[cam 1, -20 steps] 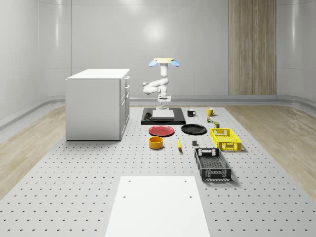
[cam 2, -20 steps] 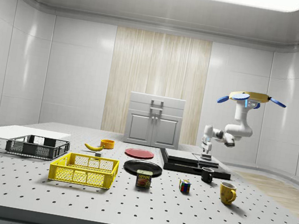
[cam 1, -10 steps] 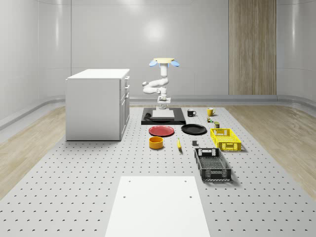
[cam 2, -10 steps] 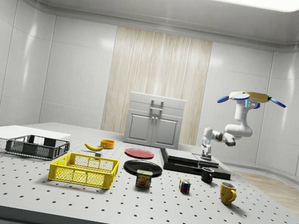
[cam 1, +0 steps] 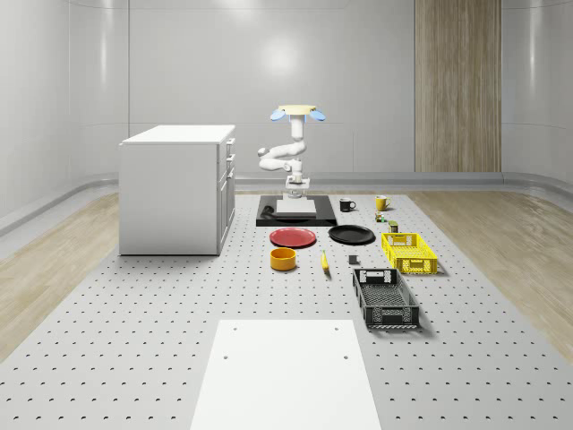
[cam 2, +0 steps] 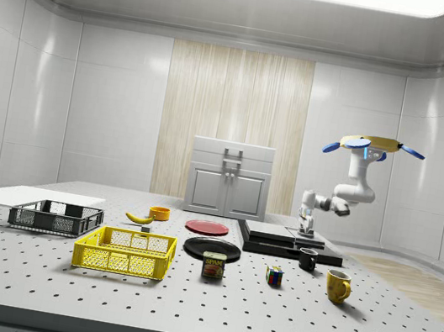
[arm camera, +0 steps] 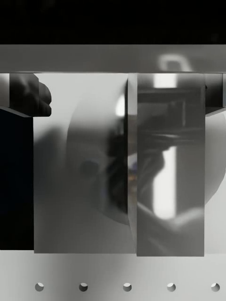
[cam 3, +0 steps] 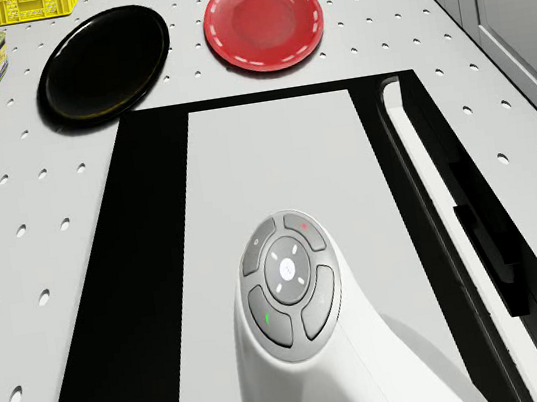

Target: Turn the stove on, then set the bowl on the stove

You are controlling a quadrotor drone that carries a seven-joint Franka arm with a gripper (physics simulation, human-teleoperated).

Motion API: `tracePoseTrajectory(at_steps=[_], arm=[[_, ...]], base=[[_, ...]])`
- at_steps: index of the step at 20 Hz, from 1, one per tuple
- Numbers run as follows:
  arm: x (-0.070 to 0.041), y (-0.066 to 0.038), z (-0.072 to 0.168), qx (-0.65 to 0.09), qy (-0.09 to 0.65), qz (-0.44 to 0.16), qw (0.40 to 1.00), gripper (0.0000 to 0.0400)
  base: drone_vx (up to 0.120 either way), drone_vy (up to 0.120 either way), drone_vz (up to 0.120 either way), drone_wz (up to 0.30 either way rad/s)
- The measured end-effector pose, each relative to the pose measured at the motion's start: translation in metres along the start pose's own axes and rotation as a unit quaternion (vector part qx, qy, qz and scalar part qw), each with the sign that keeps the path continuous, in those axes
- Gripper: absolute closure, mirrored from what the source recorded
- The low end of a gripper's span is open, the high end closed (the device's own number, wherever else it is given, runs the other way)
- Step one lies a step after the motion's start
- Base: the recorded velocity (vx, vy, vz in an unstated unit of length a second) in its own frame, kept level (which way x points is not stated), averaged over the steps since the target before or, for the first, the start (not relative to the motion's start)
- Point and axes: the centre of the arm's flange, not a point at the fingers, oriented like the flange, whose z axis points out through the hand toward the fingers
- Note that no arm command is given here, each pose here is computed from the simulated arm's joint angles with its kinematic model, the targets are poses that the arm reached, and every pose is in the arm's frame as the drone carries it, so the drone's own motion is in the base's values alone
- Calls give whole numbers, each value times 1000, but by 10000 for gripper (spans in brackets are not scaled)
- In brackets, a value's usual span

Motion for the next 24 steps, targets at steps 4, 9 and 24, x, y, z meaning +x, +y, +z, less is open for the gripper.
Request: tracePoseTrajectory(at_steps=[4,9,24], arm=[[1,-11,-2,-15,34,-18,999,0],[-5,-9,0,-6,14,-7,1000,0],[-7,-7,1,0,1,0,1000,0]], base=[[0,0,0,0],[32,0,0,0],[120,-21,0,0]])
